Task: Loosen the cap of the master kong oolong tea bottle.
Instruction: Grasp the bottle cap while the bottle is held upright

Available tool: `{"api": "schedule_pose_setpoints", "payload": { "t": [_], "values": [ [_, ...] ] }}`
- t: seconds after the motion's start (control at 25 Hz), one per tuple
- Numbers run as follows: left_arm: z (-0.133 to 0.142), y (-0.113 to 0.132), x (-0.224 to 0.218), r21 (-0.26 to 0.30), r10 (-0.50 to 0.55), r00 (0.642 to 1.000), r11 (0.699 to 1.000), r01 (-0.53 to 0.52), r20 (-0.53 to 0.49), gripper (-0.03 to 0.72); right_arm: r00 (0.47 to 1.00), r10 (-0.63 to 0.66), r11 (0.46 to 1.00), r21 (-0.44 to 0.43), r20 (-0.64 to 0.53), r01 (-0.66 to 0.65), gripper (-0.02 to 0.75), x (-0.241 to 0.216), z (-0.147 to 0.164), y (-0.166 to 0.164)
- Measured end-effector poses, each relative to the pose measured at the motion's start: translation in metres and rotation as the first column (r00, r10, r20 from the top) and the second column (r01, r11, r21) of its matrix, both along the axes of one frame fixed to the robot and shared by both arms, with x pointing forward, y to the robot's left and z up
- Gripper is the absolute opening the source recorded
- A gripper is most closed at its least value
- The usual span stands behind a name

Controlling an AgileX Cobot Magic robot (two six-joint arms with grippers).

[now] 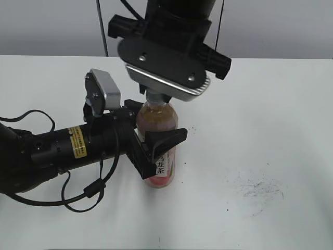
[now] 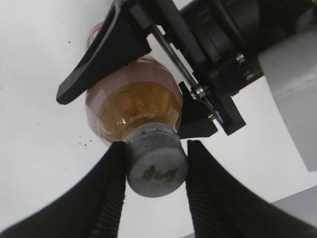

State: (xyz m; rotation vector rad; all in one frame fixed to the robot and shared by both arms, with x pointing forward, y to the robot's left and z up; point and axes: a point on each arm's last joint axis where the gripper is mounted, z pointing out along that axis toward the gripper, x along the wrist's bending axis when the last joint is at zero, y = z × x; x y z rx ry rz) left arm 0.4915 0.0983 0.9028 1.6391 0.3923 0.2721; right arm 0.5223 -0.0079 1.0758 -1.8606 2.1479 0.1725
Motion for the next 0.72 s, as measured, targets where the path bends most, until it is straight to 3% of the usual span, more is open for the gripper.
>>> {"api": "schedule_pose_setpoints", "payload": {
  "t": [0.12,0.24,0.32,0.36,0.48,0.52,0.68,0.72],
  "values": [
    [0.0000,0.0000,0.0001,-0.001,0.001,1.000,1.000,-0.001,-0.002,0.445,0.968,-0.239,0.970,0.028,-0.076,0.242,0.363,0.0000,0.0000,0.0000],
    [0.0000,0.0000,0.0001,-0.002,0.002,1.000,1.000,-0.002,-0.004,0.445,0.893,-0.427,0.900,0.032,-0.140,0.435,0.526,0.0003,-0.0011,0.0000],
    [0.0000,0.0000,0.0001,-0.002,0.002,1.000,1.000,-0.002,-0.004,0.445,0.803,-0.566,0.814,0.027,-0.186,0.580,0.591,0.0008,-0.0011,-0.0005],
    [0.0000,0.0000,0.0001,-0.002,0.002,1.000,1.000,-0.002,-0.004,0.445,0.732,-0.646,0.747,0.021,-0.214,0.665,0.599,0.0012,-0.0012,-0.0008],
    [0.0000,0.0000,0.0001,-0.002,0.002,1.000,1.000,-0.002,-0.004,0.445,0.435,-0.846,0.464,-0.021,-0.309,0.886,0.570,0.0016,-0.0013,-0.0013],
    [0.0000,0.0000,0.0001,-0.002,0.002,1.000,1.000,-0.002,-0.004,0.445,0.283,-0.894,0.318,-0.046,-0.348,0.947,0.562,0.0021,-0.0012,-0.0012],
    [0.0001,0.0000,0.0001,-0.003,0.002,1.000,1.000,-0.002,-0.004,0.445,-0.187,-0.877,-0.133,-0.151,-0.442,0.980,0.552,0.0036,-0.0005,0.0001],
    [0.0001,0.0000,0.0001,-0.003,0.002,1.000,1.000,-0.002,-0.004,0.445,-0.273,-0.849,-0.214,-0.177,-0.453,0.961,0.550,0.0038,-0.0004,0.0003]
  ]
}}
